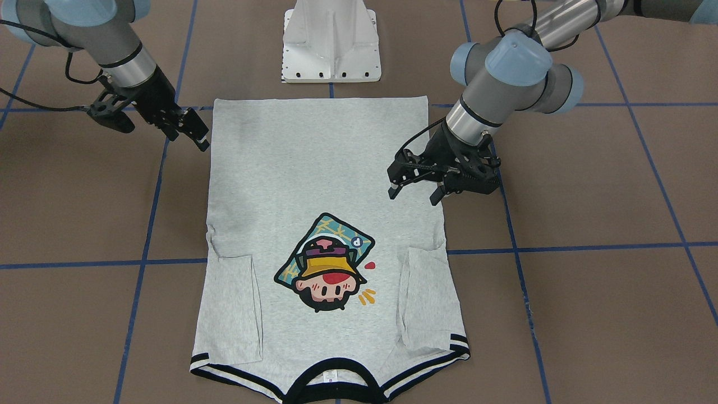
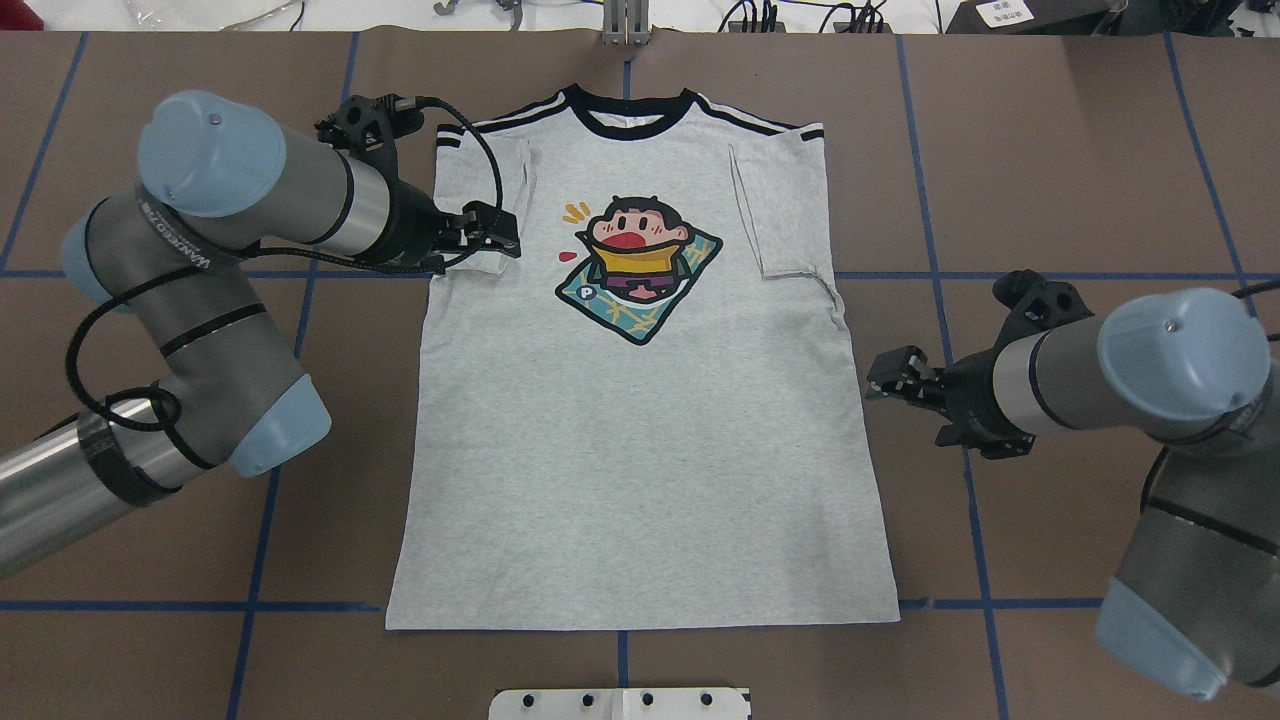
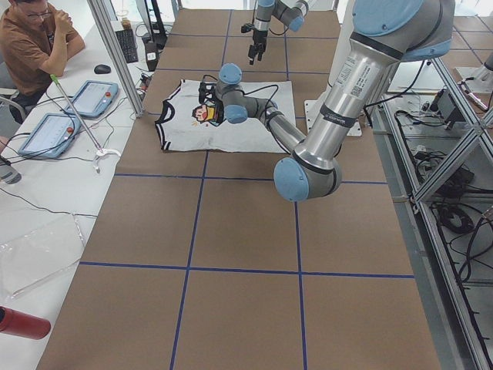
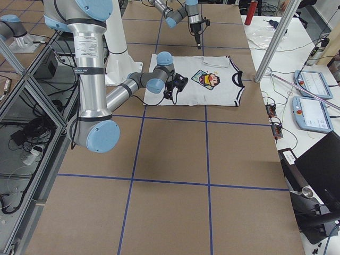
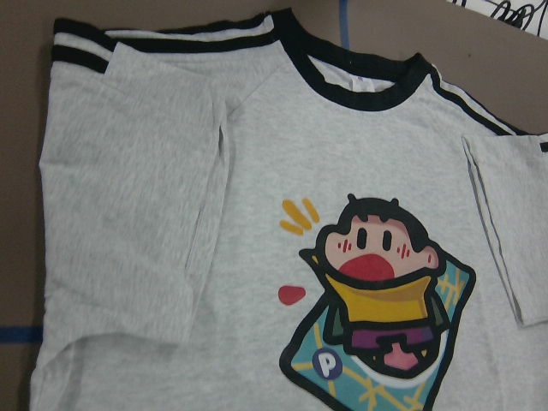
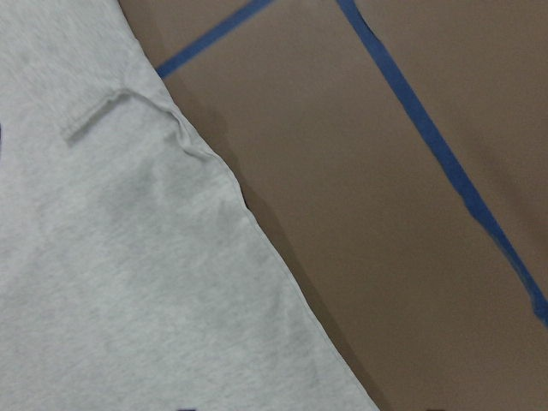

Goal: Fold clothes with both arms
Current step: 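Move the right gripper to the hem corner nearest the robot while the left gripper withdraws, then lower the left gripper to the other hem corner and grasp both corners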

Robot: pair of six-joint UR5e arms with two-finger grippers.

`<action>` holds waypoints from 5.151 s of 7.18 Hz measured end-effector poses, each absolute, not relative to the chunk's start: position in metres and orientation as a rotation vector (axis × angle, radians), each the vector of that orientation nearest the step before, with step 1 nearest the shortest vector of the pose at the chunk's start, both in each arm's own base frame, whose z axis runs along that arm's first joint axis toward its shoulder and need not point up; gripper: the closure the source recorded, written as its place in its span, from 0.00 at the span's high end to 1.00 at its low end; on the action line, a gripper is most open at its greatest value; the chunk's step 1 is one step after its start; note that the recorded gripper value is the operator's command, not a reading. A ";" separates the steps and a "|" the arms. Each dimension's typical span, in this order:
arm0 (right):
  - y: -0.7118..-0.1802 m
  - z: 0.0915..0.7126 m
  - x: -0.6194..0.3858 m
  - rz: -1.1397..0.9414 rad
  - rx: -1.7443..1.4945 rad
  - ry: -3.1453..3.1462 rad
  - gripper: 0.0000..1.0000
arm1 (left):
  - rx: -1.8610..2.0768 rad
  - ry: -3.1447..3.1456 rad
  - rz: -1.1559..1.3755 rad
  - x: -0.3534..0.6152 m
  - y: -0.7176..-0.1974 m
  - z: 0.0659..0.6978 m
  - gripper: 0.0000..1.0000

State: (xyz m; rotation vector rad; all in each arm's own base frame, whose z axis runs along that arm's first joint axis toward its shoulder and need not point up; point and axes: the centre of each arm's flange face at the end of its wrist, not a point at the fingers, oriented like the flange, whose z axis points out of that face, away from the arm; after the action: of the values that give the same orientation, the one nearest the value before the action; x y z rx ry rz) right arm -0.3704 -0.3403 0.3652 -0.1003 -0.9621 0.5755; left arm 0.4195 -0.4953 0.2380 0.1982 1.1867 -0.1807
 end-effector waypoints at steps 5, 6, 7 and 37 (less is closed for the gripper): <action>-0.211 0.394 -0.429 0.787 -0.178 -0.878 0.97 | 0.130 1.232 -0.224 0.390 -0.444 0.214 0.99; -0.193 0.402 -0.433 0.801 -0.187 -0.861 0.96 | 0.132 1.239 -0.222 0.387 -0.441 0.211 0.99; -0.182 0.406 -0.435 0.809 -0.197 -0.850 0.94 | 0.135 1.244 -0.223 0.385 -0.439 0.208 0.99; -0.173 0.375 -0.425 0.857 -0.274 -0.880 0.00 | -0.157 0.871 -0.456 0.490 -0.185 0.362 0.00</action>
State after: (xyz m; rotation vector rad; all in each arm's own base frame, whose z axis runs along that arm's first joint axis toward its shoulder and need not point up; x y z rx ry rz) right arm -0.4248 -0.1726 0.3749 -0.2739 -0.8802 0.8575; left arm 0.4904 -0.1854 0.3623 -0.1570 0.8711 -0.4559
